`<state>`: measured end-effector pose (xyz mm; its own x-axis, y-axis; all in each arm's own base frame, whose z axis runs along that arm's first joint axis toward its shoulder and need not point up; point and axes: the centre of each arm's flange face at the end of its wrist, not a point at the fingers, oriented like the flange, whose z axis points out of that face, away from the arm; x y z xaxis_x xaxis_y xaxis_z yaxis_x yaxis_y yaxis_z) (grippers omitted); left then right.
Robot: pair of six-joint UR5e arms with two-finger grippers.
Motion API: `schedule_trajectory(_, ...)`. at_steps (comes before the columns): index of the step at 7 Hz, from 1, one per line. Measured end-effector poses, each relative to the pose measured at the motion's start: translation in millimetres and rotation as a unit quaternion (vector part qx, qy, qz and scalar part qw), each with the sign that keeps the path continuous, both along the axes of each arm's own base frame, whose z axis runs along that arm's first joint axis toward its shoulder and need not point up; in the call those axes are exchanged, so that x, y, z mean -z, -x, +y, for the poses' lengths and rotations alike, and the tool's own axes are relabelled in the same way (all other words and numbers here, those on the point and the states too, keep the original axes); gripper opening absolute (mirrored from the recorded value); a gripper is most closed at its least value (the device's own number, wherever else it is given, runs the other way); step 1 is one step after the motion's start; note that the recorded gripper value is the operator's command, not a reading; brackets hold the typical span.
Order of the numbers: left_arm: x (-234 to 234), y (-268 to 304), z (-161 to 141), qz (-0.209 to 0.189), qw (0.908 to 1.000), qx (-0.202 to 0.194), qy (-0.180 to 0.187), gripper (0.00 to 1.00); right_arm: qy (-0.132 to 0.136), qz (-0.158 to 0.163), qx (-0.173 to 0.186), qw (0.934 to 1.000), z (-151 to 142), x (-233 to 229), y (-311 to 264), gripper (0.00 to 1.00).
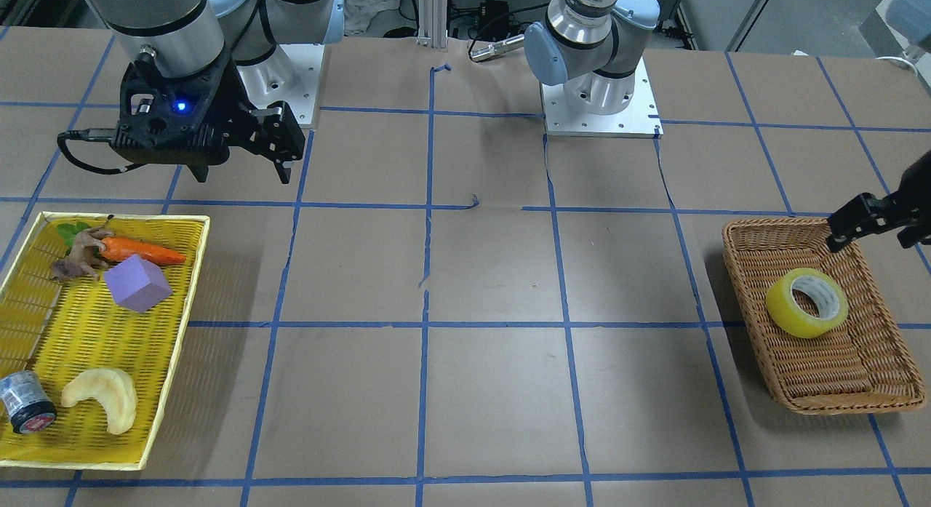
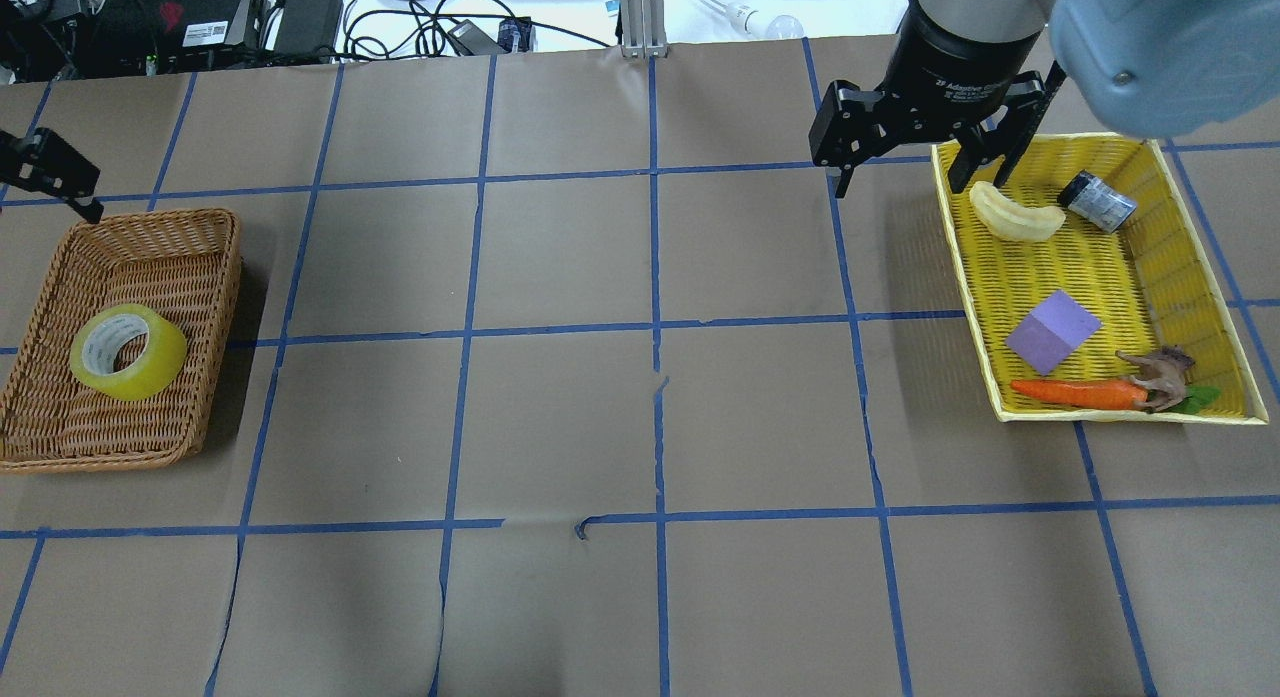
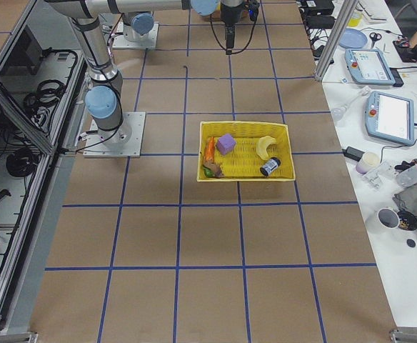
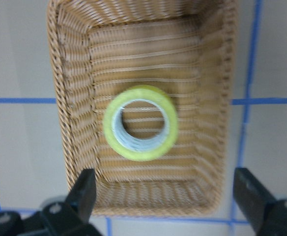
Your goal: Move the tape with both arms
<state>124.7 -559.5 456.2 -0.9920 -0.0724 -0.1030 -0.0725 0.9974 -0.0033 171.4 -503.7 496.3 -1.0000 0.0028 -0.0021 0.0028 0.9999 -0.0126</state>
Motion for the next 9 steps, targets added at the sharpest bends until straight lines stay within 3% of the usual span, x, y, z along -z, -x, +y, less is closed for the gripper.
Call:
schedule_trajectory(2, -31.1, 118.3, 6.3, -0.005, 0.9996, -0.005, 0.028, 1.00, 0.000, 0.002, -0.001, 1.0000, 0.3, -0.5, -0.1, 1.00)
schedule_trajectory(5, -47.4, 234.3, 29.8, 0.023, 0.9974, 0.048, 0.049, 1.00, 0.000, 0.002, -0.004, 1.0000, 0.7, -0.5, -0.2, 1.00)
schedule_trajectory(9, -41.6, 271.3, 42.0, 0.054, 0.9965, 0.049, 0.041, 1.00, -0.004, 0.002, -0.004, 1.0000, 1.2, 0.3, 0.0, 1.00)
